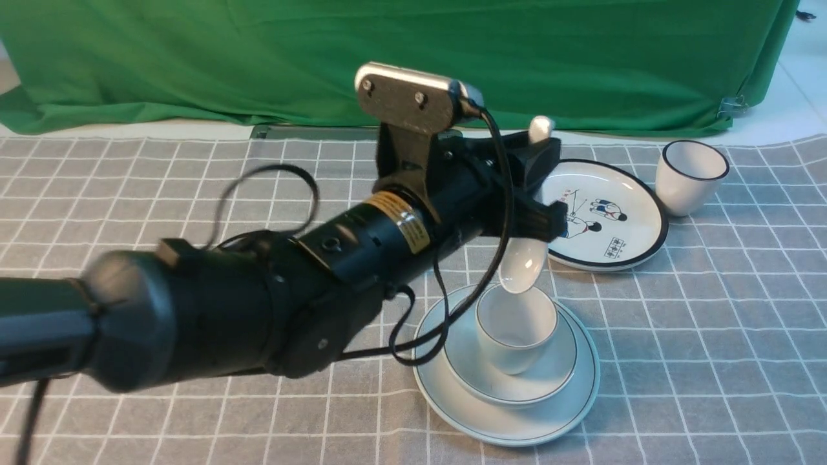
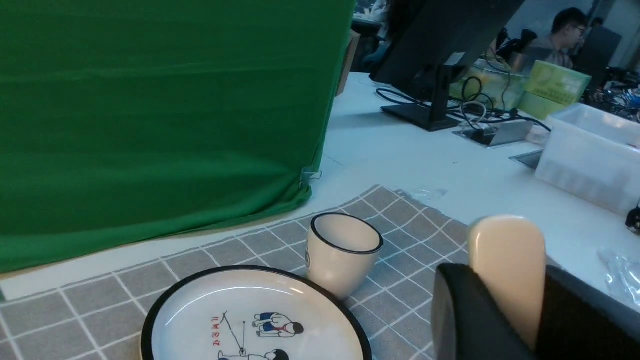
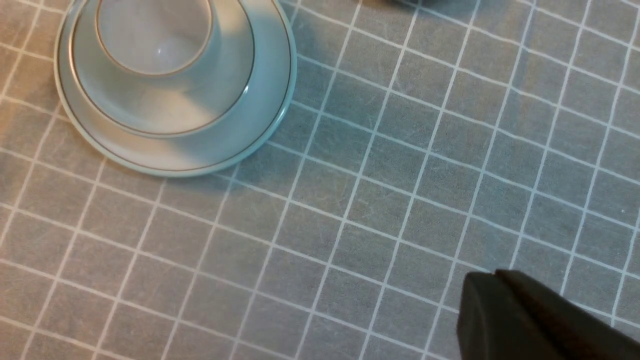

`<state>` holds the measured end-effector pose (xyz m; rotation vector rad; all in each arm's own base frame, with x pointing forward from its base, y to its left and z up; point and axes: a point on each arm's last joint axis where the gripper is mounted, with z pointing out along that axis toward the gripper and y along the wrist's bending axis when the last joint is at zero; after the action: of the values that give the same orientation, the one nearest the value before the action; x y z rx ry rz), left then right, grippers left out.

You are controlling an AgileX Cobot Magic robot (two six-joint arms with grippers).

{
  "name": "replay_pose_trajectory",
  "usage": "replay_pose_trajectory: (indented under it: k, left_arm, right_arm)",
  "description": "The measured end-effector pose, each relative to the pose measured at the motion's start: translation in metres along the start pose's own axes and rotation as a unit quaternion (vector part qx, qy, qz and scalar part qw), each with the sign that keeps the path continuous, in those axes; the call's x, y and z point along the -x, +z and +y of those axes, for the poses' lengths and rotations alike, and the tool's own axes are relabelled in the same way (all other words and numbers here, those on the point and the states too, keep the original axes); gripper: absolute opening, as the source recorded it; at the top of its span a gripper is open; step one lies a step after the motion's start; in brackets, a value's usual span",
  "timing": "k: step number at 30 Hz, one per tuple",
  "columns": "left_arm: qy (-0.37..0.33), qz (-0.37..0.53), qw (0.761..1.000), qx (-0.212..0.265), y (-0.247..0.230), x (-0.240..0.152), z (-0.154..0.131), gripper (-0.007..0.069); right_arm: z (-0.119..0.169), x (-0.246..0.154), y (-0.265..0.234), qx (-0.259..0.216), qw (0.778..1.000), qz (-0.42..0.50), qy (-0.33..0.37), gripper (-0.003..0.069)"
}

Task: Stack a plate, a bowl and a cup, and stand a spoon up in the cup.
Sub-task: Use the left arm to put the blue soup spoon into the blue teacup in the middle

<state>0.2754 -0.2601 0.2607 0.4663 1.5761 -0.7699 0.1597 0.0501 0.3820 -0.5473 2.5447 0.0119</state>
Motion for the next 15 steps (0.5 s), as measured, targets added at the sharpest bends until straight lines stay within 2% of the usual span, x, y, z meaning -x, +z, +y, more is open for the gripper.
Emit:
replay_pose_trajectory:
  k: [6,11,15]
  left_arm:
    - [0.006,0.039,0.999,0.002,0.01,-0.03,0.006,0.0127]
    - [0.009,0.058,0.998,0.003,0.013,-0.04,0.007,0.0129]
    - [0.01,0.075,0.997,0.007,0.014,-0.047,0.009,0.0168]
  right_arm:
    - [0.0,0.0,0.0,0.0,1.0,0.0,0.0,0.0035]
    - [0.0,0.0,0.0,0.0,1.0,0.0,-0.002,0.0042]
    - [0.0,0.0,0.0,0.0,1.0,0.0,-0.003,0.0045]
